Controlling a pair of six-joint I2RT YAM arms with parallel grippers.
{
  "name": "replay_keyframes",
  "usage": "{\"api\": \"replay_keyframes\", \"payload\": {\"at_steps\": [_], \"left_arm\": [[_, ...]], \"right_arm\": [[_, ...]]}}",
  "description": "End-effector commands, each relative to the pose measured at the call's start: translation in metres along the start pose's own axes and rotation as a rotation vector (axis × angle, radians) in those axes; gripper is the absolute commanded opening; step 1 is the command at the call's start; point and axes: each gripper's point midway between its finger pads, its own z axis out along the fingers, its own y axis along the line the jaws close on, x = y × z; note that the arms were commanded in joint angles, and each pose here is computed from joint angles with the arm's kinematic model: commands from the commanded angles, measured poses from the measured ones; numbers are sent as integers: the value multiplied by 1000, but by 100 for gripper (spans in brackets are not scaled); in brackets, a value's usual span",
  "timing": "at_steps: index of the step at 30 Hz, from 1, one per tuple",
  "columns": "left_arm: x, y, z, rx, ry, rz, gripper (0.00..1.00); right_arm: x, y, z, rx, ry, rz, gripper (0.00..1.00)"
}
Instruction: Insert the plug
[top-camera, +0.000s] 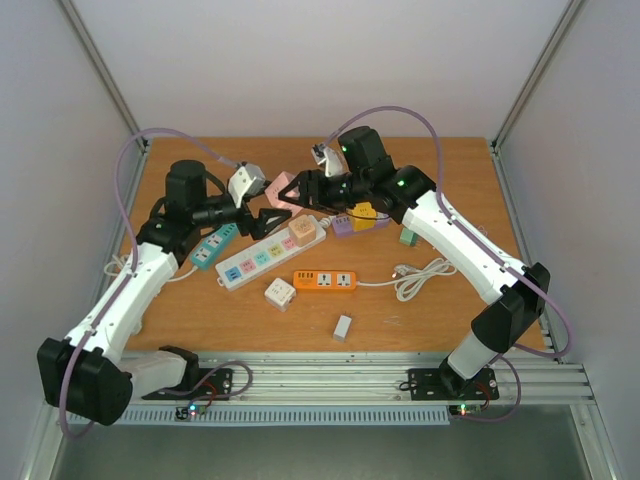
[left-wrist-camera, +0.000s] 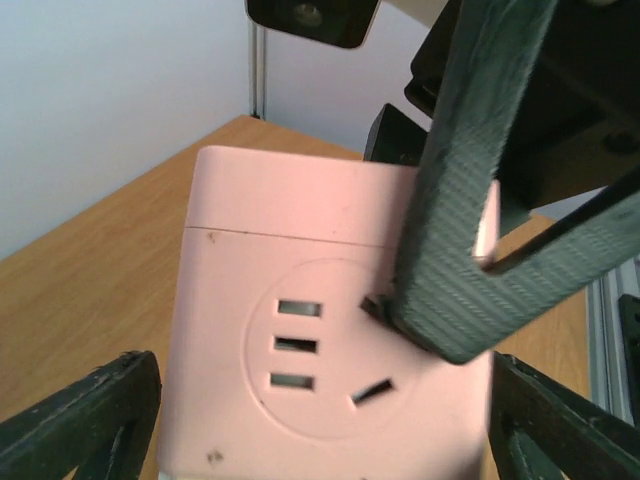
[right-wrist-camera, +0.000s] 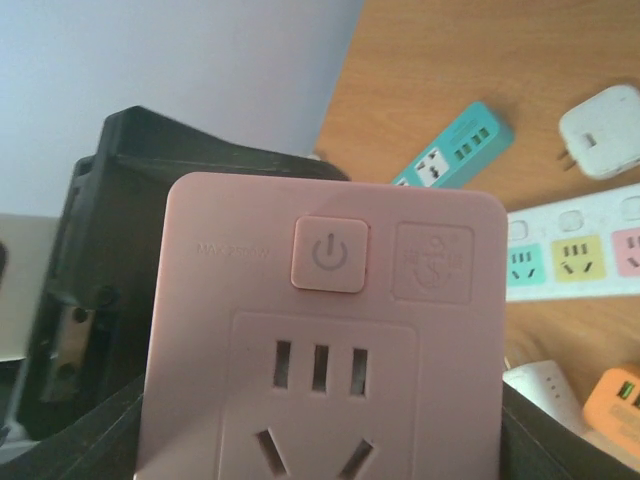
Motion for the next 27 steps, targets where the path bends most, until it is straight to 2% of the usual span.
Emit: {"api": "replay_keyframes", "payload": {"at_steps": [1,5,8,12,19,22,24,25,27], "left_arm": [[-6,-6,2,48,-12,98,84],[-11,-11,1,61,-34,114,65],[-12,-21,-2,107,-63,142,56],[-9,-32,-3,162,-63,195,47],[2,-33,-3,169,-40,285,42],[5,-36,-3,187,-40,287,42],[5,-34,-3,173,-34,284,46],[4,-33,-4,160,-30,276,55],[0,-27,-6,104,-30,262,76]], "right_arm": [[5,44,-25,-142,20,-18,53],[11,47,-28,-151,44,-8,55],[14,45,-25,-155,68,11,61],[12,43,-23,-146,52,37,77],[9,35,-16,-122,54,84,77],[11,29,-12,-104,64,98,71],[11,26,-10,-96,61,94,56],[10,24,-10,-84,55,93,48],[7,19,-8,-62,38,60,42]]}}
